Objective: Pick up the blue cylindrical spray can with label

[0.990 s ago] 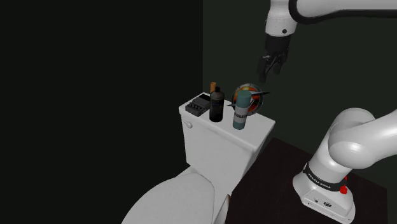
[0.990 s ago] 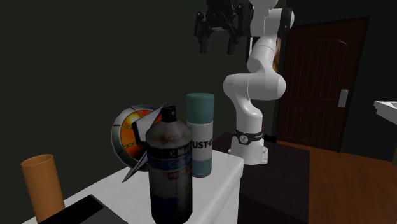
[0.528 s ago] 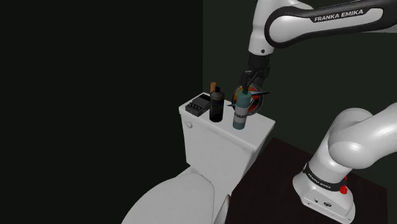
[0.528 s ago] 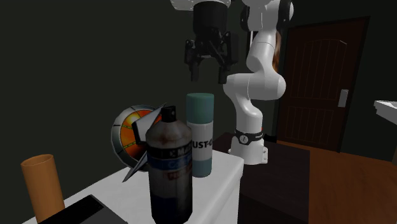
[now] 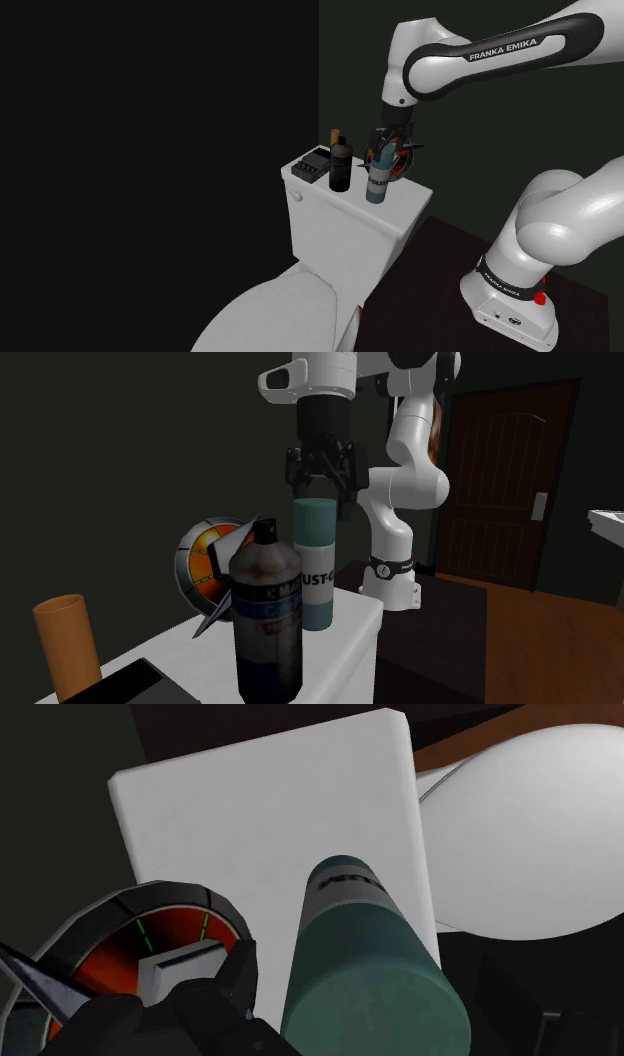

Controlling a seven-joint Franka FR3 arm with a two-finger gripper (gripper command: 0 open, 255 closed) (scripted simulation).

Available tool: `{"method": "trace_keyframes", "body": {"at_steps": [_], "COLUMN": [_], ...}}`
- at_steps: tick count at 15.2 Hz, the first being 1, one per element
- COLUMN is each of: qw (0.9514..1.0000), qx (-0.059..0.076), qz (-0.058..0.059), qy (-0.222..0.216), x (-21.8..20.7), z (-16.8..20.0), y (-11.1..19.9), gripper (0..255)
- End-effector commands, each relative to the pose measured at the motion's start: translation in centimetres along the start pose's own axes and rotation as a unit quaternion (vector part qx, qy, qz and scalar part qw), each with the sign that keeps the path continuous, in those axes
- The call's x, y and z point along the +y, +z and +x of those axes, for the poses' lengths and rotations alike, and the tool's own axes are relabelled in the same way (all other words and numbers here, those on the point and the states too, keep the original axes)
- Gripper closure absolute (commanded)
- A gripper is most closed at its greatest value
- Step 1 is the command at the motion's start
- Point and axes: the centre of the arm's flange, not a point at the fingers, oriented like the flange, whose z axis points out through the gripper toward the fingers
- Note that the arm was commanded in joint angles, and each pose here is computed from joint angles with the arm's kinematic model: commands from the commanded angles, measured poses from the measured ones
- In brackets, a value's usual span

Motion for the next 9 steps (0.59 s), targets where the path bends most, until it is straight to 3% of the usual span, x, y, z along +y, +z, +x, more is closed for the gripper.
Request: {"method": "trace_keyframes", "body": {"at_steps": [1, 2, 3, 9], "qw": [1.0, 1.0, 1.0, 1.0], "qx": [0.0, 0.0, 0.0, 0.0], "qz": [0.0, 0.0, 0.0, 0.0], "qy": [0.0, 0.0, 0.0, 0.0], "x": [-0.06, -0.06, -0.03, -0.01], "z": [0.03, 0.03, 0.03, 0.03], "y": [0.83, 0.83, 0.74, 0.74], "gripper": [0, 0, 255, 255]}}
